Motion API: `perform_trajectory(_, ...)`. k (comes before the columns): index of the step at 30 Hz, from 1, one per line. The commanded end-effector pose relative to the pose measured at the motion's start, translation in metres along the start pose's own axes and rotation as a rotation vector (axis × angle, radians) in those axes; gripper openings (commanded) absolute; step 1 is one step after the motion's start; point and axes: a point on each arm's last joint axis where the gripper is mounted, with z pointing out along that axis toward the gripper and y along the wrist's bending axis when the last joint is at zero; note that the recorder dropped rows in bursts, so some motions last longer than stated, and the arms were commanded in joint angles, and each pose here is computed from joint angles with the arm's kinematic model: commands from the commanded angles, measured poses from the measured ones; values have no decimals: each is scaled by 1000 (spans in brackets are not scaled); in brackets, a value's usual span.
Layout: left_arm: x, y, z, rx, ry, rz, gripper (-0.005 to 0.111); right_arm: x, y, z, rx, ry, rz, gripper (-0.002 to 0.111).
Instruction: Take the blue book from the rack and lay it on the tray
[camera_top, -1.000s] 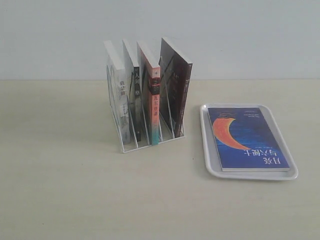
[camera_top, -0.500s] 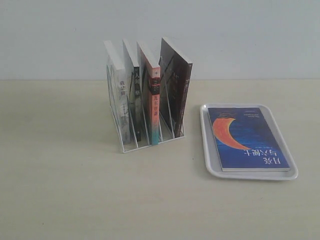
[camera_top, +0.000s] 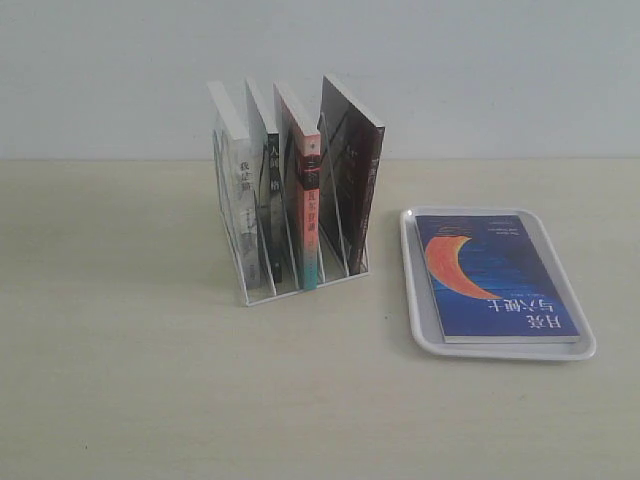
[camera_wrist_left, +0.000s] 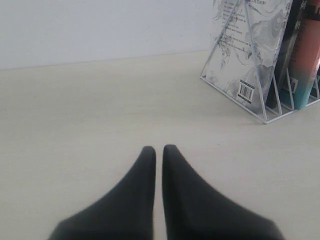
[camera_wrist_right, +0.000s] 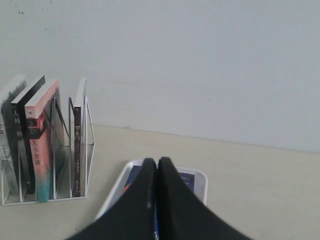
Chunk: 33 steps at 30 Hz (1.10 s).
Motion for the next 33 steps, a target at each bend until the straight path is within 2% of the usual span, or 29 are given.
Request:
perform_trajectory(1, -3, 0, -1, -1, -22, -6, 5, 28, 0, -14, 18, -21, -33, 0)
perform_trajectory(10, -3, 0, -1, -1, -22, -6, 5, 87, -1, -4, 23, 116, -54, 0)
perform_trajectory(16, -3, 0, -1, -1, -22, -6, 5, 117, -1, -5, 33, 125, 24, 0)
perform_trajectory(22, -3, 0, -1, -1, -22, -6, 5, 123, -7, -7, 101, 158, 39, 0)
perform_trajectory(33, -3, 0, -1, -1, -22, -6, 5, 123, -7, -7, 97, 158, -4, 0)
